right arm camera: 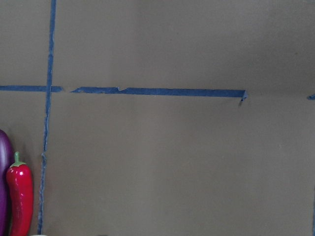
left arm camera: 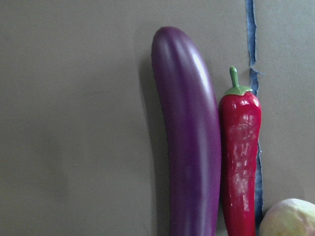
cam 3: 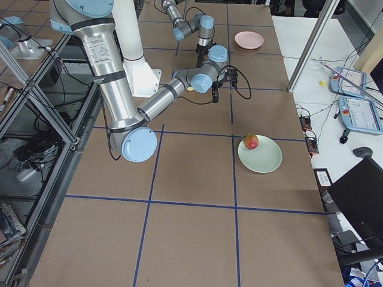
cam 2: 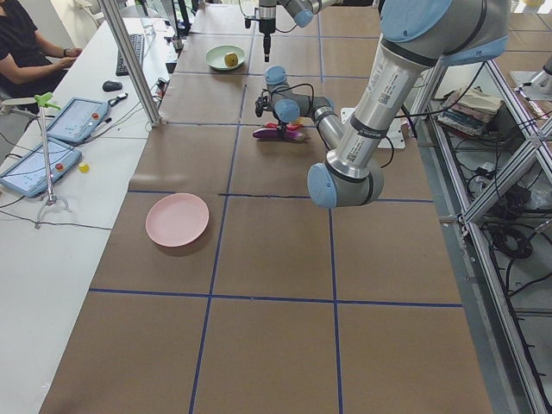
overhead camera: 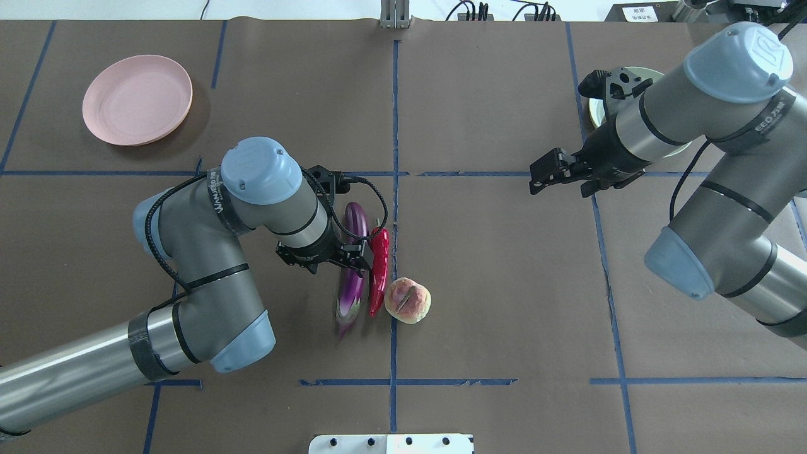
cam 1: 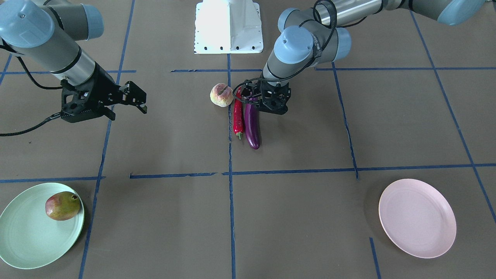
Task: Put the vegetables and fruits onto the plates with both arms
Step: 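Release the pear with the right gripper while the left grasps the eggplant, then carry the eggplant toward the pink plate while the right grasps the peach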
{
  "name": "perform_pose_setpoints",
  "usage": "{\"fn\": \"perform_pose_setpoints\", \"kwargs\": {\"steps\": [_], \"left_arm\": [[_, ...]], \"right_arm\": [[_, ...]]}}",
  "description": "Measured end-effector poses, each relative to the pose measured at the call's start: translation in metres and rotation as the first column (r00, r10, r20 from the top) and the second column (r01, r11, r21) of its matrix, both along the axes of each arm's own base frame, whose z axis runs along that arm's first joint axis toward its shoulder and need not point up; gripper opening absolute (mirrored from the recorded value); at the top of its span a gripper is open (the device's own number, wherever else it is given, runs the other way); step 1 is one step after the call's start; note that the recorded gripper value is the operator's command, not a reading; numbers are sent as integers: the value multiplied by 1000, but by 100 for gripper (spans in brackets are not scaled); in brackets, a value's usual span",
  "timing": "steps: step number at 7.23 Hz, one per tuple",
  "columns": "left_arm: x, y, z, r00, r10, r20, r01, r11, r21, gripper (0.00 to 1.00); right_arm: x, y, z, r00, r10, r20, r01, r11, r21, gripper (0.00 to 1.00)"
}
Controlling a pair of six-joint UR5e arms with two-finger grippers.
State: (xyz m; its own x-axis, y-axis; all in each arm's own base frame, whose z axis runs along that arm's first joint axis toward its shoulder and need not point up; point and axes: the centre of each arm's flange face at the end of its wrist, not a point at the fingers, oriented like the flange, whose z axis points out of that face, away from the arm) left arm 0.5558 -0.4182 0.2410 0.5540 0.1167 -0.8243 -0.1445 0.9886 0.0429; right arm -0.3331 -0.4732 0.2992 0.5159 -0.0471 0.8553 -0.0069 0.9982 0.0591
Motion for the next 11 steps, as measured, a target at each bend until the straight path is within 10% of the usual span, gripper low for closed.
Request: {"fn": "perform_pose_setpoints", "kwargs": {"steps": [2, 5, 6, 8, 11], "left_arm": [[18, 0, 1, 1000, -2, 20, 2, 1000, -9, 48], [31, 6, 8, 999, -4, 32, 5, 999, -35, 38], [35, 7, 12, 1000, -2, 29, 3, 999, -35, 5], [28, 0, 8, 1000, -27, 12, 28, 999, -42, 0], [-84, -90, -6, 973, -228, -31, 227, 974, -27, 0]], "right_arm": [[-16, 14, -9, 1000, -21, 13, 21, 1000, -11, 100], [-41, 35, -15, 997, -68, 22, 68, 998, -18, 100], [-53, 45, -17, 996, -92, 23, 92, 996, -19, 100], [-91, 73, -35, 993, -116, 38, 118, 992, -55, 100], [-172, 126, -67, 999, -47, 13, 48, 996, -81, 100]]}}
